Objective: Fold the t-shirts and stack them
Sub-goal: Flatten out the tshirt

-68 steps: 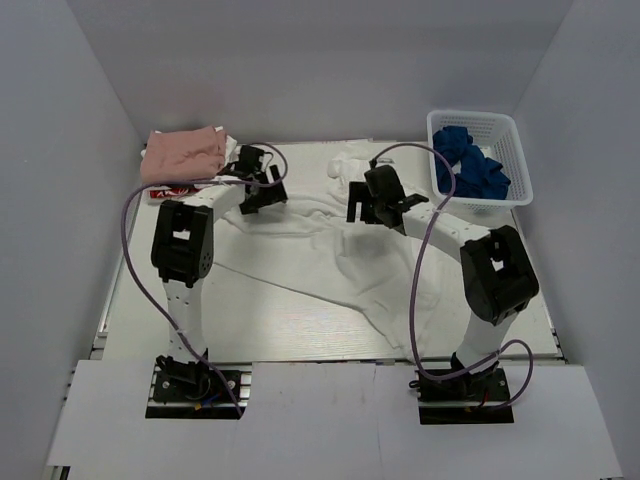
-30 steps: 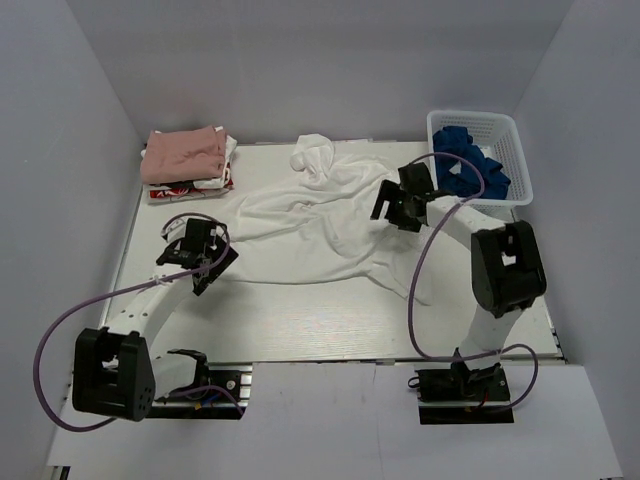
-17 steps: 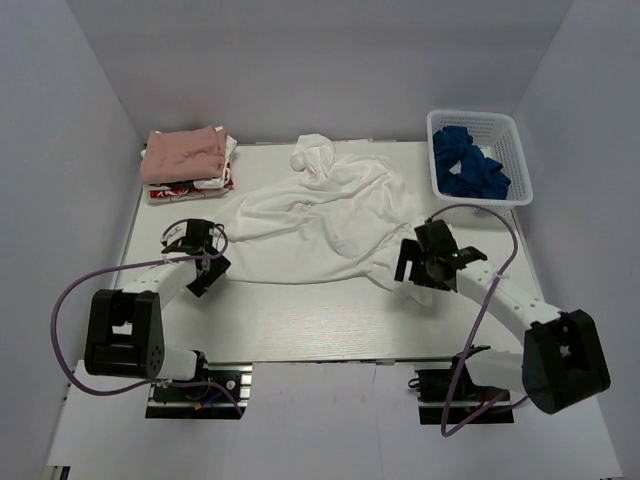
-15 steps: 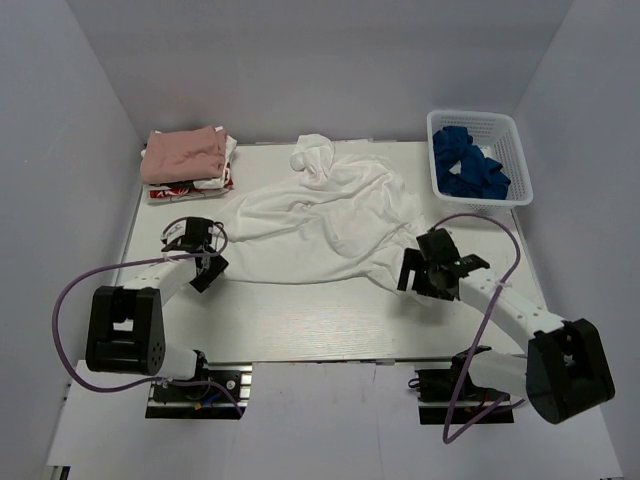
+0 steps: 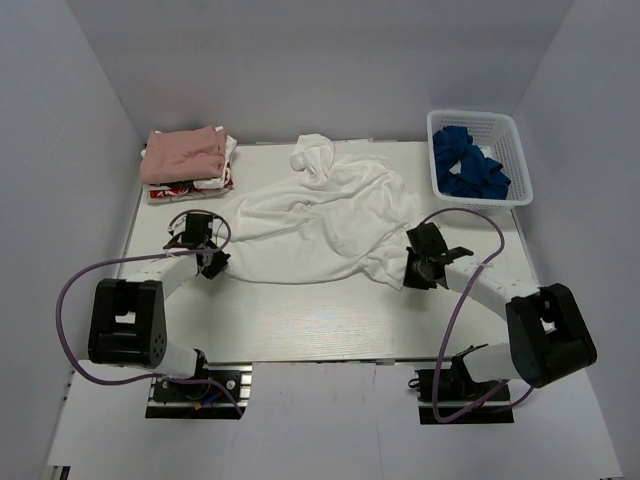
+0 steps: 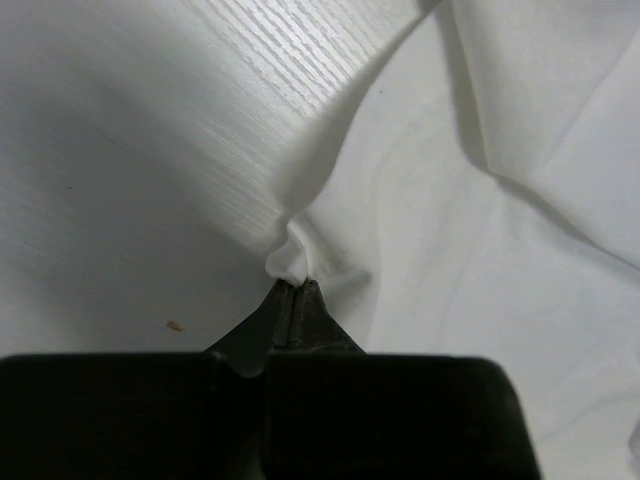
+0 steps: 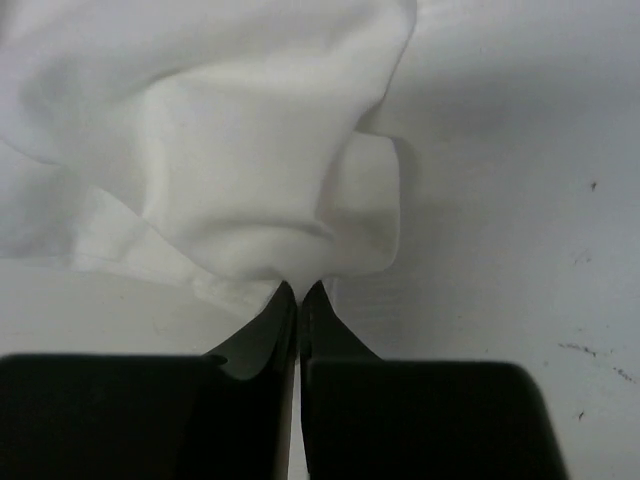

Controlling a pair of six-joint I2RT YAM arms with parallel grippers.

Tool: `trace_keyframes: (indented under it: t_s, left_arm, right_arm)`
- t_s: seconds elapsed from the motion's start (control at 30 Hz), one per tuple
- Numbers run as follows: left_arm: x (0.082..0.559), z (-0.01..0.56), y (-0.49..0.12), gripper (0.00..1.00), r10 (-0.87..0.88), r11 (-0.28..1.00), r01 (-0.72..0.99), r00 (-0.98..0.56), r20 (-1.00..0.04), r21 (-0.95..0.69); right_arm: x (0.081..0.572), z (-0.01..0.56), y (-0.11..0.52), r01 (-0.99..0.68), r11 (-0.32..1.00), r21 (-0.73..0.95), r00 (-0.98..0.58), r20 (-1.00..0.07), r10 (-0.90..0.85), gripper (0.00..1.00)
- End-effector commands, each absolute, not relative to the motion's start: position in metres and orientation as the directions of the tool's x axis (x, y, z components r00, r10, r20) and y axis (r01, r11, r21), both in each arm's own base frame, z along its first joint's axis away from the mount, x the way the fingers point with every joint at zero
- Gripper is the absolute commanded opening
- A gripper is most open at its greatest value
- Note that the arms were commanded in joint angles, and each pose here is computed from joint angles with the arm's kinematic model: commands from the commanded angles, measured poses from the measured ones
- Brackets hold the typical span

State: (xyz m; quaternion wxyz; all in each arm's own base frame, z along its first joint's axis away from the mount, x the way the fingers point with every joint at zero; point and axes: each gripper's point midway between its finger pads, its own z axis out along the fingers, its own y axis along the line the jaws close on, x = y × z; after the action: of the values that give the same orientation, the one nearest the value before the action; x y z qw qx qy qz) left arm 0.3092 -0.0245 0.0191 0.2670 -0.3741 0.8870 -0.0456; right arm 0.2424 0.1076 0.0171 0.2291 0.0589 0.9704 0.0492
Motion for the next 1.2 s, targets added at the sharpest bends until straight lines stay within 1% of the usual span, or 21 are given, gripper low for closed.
trace_keyframes:
  t_s: [0.0,0.13,0.17,0.23,0.3,0.33,0.4,0.43,0.5,0.53,0.6,0.63,0.67,0.7,0.73,0.77,0.8,0.87,0.97,1.07,1.17]
  left_arm:
    - [0.321,0.049,-0.036,0.00,-0.682,0.728,-0.579,-0.558,-0.472,-0.368]
    - [0.344,0.116,-0.040,0.00,-0.694,0.718,-0.498,-0.453,-0.560,-0.486]
    - [0.345,0.141,-0.040,0.00,-0.698,0.714,-0.461,-0.410,-0.587,-0.527]
    - [0.349,0.178,-0.034,0.00,-0.702,0.708,-0.423,-0.327,-0.633,-0.566]
    - [0.349,0.215,-0.032,0.00,-0.701,0.708,-0.367,-0.255,-0.666,-0.604]
    - [0.346,0.251,-0.031,0.00,-0.706,0.702,-0.308,-0.191,-0.681,-0.642]
    - [0.342,0.291,-0.031,0.00,-0.712,0.697,-0.247,-0.128,-0.690,-0.673]
    - [0.333,0.330,-0.032,0.00,-0.712,0.698,-0.178,-0.073,-0.698,-0.693]
    - [0.321,0.384,-0.034,0.00,-0.708,0.704,-0.074,-0.006,-0.706,-0.706]
    - [0.314,0.401,-0.035,0.00,-0.704,0.709,-0.040,0.012,-0.710,-0.704]
    - [0.289,0.453,-0.033,0.00,-0.702,0.712,0.037,0.090,-0.707,-0.702]
    - [0.280,0.463,-0.032,0.00,-0.695,0.718,0.044,0.099,-0.712,-0.694]
    - [0.270,0.478,-0.031,0.00,-0.696,0.717,0.062,0.118,-0.708,-0.695]
    - [0.252,0.506,-0.028,0.00,-0.683,0.729,0.104,0.166,-0.711,-0.676]
    - [0.237,0.518,-0.027,0.00,-0.676,0.736,0.124,0.186,-0.713,-0.665]
    - [0.227,0.530,-0.026,0.00,-0.677,0.735,0.143,0.207,-0.706,-0.663]
    - [0.213,0.550,-0.024,0.00,-0.662,0.749,0.168,0.244,-0.709,-0.641]
    - [0.193,0.565,-0.024,0.00,-0.654,0.756,0.198,0.267,-0.708,-0.624]
    - [0.147,0.608,-0.023,0.00,-0.637,0.771,0.270,0.336,-0.694,-0.577]
    - [0.136,0.622,-0.022,0.00,-0.623,0.782,0.270,0.349,-0.700,-0.561]
    - [0.147,0.626,-0.014,0.00,-0.621,0.782,0.225,0.364,-0.694,-0.581]
  right_arm:
    - [0.279,0.050,0.113,0.087,0.988,0.130,-0.813,-0.564,0.146,0.00]
    - [0.300,0.135,0.117,0.060,0.975,0.216,-0.667,-0.718,0.200,0.00]
    - [0.300,0.147,0.115,0.056,0.973,0.224,-0.645,-0.736,0.207,0.00]
    - [0.303,0.198,0.115,0.018,0.959,0.283,-0.535,-0.808,0.248,0.00]
    - [0.304,0.227,0.116,-0.008,0.948,0.319,-0.466,-0.840,0.279,0.00]
    - [0.302,0.266,0.114,-0.038,0.934,0.355,-0.381,-0.870,0.315,0.00]
    - [0.300,0.295,0.112,-0.063,0.924,0.377,-0.321,-0.885,0.339,0.00]
    - [0.297,0.339,0.110,-0.100,0.914,0.393,-0.243,-0.901,0.360,0.00]
    - [0.291,0.371,0.104,-0.114,0.913,0.391,-0.177,-0.913,0.369,0.00]
    - [0.283,0.413,0.097,-0.146,0.913,0.380,-0.092,-0.925,0.370,0.00]
    - [0.268,0.449,0.084,-0.155,0.912,0.379,0.004,-0.923,0.385,0.00]
    - [0.255,0.485,0.076,-0.182,0.914,0.362,0.089,-0.920,0.382,0.00]
    - [0.244,0.502,0.068,-0.186,0.913,0.364,0.134,-0.911,0.390,0.00]
    - [0.224,0.540,0.061,-0.229,0.902,0.367,0.213,-0.885,0.414,0.00]
    - [0.207,0.566,0.057,-0.265,0.911,0.316,0.278,-0.880,0.386,0.00]
    - [0.200,0.575,0.055,-0.278,0.912,0.302,0.292,-0.878,0.380,0.00]
    - [0.174,0.609,0.046,-0.310,0.909,0.279,0.368,-0.846,0.386,0.00]
    - [0.164,0.624,0.040,-0.303,0.920,0.250,0.402,-0.841,0.361,0.00]
    - [0.132,0.672,0.027,-0.316,0.928,0.197,0.509,-0.790,0.342,0.00]
    - [0.125,0.691,0.021,-0.303,0.936,0.182,0.555,-0.765,0.328,0.00]
    - [0.150,0.698,0.013,-0.215,0.952,0.220,0.568,-0.764,0.305,0.00]
